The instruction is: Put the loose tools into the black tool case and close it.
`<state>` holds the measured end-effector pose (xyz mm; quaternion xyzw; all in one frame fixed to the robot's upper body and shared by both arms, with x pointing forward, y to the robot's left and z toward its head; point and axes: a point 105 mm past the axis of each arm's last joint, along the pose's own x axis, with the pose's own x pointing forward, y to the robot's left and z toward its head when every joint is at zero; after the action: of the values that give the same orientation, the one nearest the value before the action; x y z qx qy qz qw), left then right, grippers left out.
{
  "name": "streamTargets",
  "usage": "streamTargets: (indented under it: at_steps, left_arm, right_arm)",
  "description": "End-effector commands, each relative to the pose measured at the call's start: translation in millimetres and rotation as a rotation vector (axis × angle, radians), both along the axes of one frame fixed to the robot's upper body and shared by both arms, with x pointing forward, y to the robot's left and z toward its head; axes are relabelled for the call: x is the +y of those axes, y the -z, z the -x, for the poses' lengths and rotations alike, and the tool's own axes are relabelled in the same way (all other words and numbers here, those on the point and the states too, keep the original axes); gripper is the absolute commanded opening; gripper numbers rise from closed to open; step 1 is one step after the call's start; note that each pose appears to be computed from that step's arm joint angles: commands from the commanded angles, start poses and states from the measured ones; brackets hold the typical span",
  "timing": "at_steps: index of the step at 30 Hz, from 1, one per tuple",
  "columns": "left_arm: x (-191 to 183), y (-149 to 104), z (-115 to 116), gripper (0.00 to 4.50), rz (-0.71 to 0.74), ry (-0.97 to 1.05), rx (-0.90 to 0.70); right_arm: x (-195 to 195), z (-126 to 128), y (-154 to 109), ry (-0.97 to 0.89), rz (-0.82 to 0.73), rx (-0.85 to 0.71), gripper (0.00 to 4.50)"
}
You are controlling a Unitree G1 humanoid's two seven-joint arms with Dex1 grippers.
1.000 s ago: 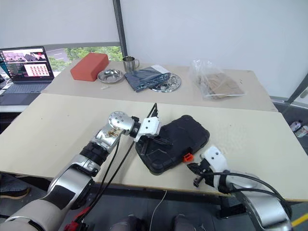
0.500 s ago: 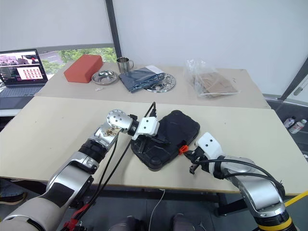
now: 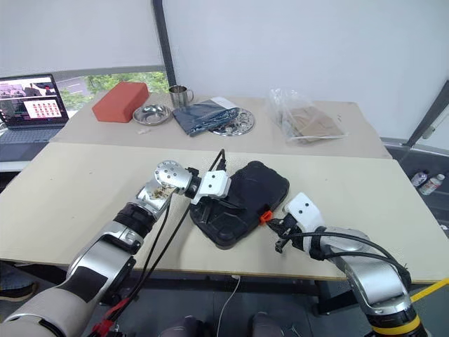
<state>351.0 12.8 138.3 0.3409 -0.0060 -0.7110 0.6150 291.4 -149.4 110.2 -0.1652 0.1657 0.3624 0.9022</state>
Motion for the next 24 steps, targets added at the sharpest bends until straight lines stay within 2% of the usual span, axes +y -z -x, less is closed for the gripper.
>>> streamTargets:
  at_steps: [1,6,12,17,22,24]
  left_arm:
    - [16,40,5,0.03,-0.122,-0.035,0.103]
    - [25,39,3,0.03,-0.087,-0.087,0.138]
    - [26,45,8,0.03,-0.09,-0.086,0.143]
    - [27,44,7,0.03,-0.088,-0.1,0.141]
    - [40,41,3,0.03,-0.081,-0.145,0.151]
    - [58,29,-1,0.52,-0.026,-0.209,0.206]
  right_arm:
    - [10,-6,-27,-0.041,-0.017,-0.131,0.01]
    - [4,-7,-39,-0.033,-0.004,-0.19,0.01]
    - [17,-13,-47,-0.078,-0.024,-0.213,0.01]
    - [19,-13,-41,-0.088,-0.018,-0.2,0.01]
    - [10,-2,-35,-0.08,-0.008,-0.158,0.01]
    - [-5,8,-40,-0.059,-0.03,-0.133,0.59]
